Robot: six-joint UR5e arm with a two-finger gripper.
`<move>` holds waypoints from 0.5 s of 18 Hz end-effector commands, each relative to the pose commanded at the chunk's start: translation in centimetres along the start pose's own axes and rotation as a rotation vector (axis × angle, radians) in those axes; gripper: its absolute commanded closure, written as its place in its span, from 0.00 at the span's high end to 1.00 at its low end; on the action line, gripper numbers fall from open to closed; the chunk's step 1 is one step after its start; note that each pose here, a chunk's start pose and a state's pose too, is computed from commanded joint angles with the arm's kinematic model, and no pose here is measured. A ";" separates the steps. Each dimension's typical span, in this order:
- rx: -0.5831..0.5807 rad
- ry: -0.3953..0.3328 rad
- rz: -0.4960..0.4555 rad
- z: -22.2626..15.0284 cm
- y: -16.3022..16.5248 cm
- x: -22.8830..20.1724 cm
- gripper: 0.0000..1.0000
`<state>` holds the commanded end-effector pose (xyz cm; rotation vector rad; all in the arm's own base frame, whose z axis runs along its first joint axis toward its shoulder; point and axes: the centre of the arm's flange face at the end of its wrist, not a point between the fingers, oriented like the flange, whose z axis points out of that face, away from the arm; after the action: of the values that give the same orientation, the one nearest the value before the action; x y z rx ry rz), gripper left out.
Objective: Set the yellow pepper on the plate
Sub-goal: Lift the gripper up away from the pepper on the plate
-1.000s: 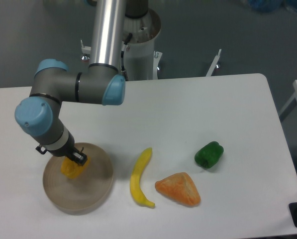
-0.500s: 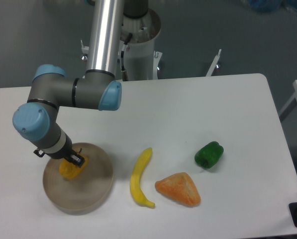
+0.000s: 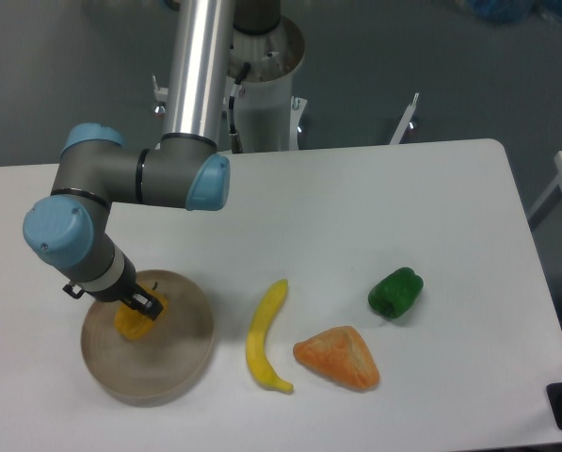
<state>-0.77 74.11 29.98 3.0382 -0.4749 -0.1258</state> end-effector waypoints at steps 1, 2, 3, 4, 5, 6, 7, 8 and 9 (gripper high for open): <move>0.005 0.000 -0.013 -0.4 0.5 -1.0 1.00; 0.012 -0.004 -0.023 -1.0 1.0 -2.1 1.00; 0.017 -0.006 -0.024 -1.3 1.6 -3.4 1.00; 0.021 -0.008 -0.021 -1.6 2.3 -4.8 1.00; 0.024 -0.011 -0.015 -1.9 2.9 -6.3 1.00; 0.029 -0.016 -0.010 -2.2 3.7 -7.9 1.00; 0.036 -0.020 -0.009 -2.7 4.5 -9.6 1.00; 0.044 -0.026 -0.012 -3.2 5.4 -11.4 1.00; 0.051 -0.033 -0.012 -3.9 6.3 -12.9 1.00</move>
<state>-14.61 72.29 35.27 3.0935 -0.4699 -0.1670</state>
